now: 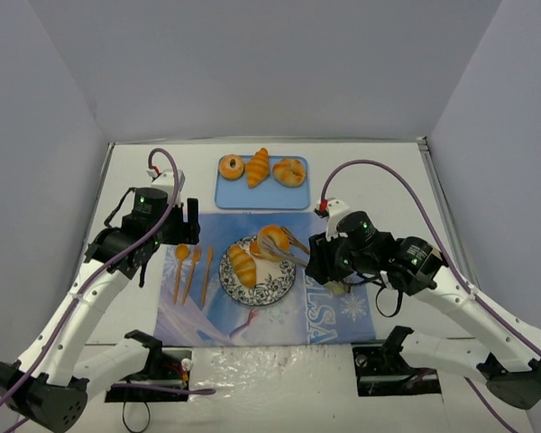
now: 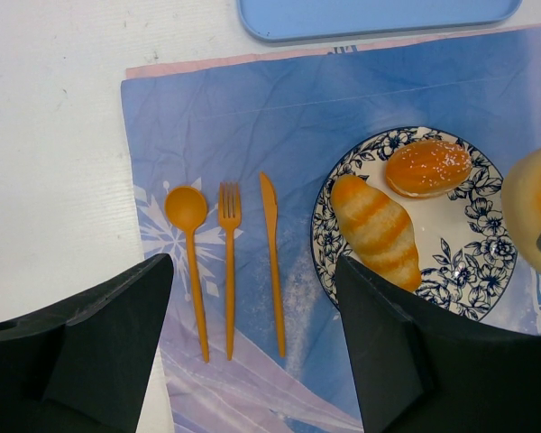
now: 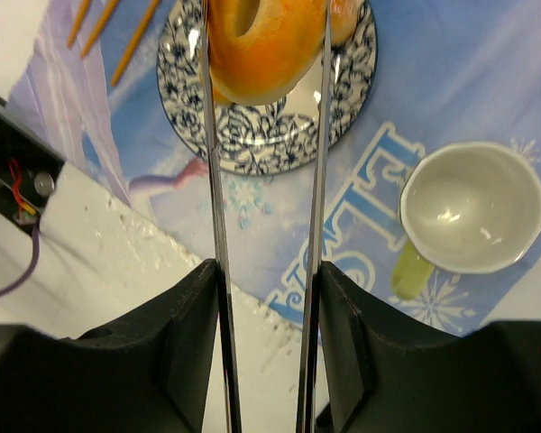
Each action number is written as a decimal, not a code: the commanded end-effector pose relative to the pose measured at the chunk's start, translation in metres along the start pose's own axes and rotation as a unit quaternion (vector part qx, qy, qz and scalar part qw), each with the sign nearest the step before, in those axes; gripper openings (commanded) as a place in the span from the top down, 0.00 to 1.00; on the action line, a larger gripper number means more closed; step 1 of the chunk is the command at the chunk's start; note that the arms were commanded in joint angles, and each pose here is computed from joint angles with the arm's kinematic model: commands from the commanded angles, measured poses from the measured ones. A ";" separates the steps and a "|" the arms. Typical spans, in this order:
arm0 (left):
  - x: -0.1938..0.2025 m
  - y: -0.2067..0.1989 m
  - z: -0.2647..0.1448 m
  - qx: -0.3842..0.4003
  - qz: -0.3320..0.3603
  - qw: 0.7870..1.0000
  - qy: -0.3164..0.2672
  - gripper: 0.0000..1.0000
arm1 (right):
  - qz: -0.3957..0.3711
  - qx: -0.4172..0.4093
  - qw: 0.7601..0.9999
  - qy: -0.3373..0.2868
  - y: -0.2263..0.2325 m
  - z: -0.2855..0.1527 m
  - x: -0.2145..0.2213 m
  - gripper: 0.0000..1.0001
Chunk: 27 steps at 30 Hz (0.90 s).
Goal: Place the bread
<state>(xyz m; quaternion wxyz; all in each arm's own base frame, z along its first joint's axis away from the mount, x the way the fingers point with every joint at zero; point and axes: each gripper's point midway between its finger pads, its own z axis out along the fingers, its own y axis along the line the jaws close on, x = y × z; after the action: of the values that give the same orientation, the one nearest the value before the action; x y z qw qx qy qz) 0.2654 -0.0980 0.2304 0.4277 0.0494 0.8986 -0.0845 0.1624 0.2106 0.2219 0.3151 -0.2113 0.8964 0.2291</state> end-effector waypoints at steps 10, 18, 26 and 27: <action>-0.019 -0.007 -0.004 0.010 -0.003 0.999 -0.031 0.31 | 0.021 0.005 0.999 0.047 -0.004 0.013 0.041 0.77; -0.019 -0.007 -0.004 0.011 -0.003 0.999 -0.031 0.31 | 0.031 0.010 0.998 0.056 -0.003 0.030 0.052 0.78; -0.019 -0.007 -0.004 0.011 -0.003 0.999 -0.031 0.31 | 0.046 0.017 0.998 0.043 -0.002 0.038 0.050 0.77; -0.019 -0.007 -0.004 0.012 -0.003 0.999 -0.031 0.31 | 0.046 0.015 0.998 0.043 0.000 0.039 0.051 0.77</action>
<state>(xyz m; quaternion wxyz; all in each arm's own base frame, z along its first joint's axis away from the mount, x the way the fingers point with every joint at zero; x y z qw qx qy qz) 0.2650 -0.0993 0.2300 0.4267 0.0517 0.8989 -0.0852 0.1342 0.2049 0.1547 0.2394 -0.1915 0.9302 0.2021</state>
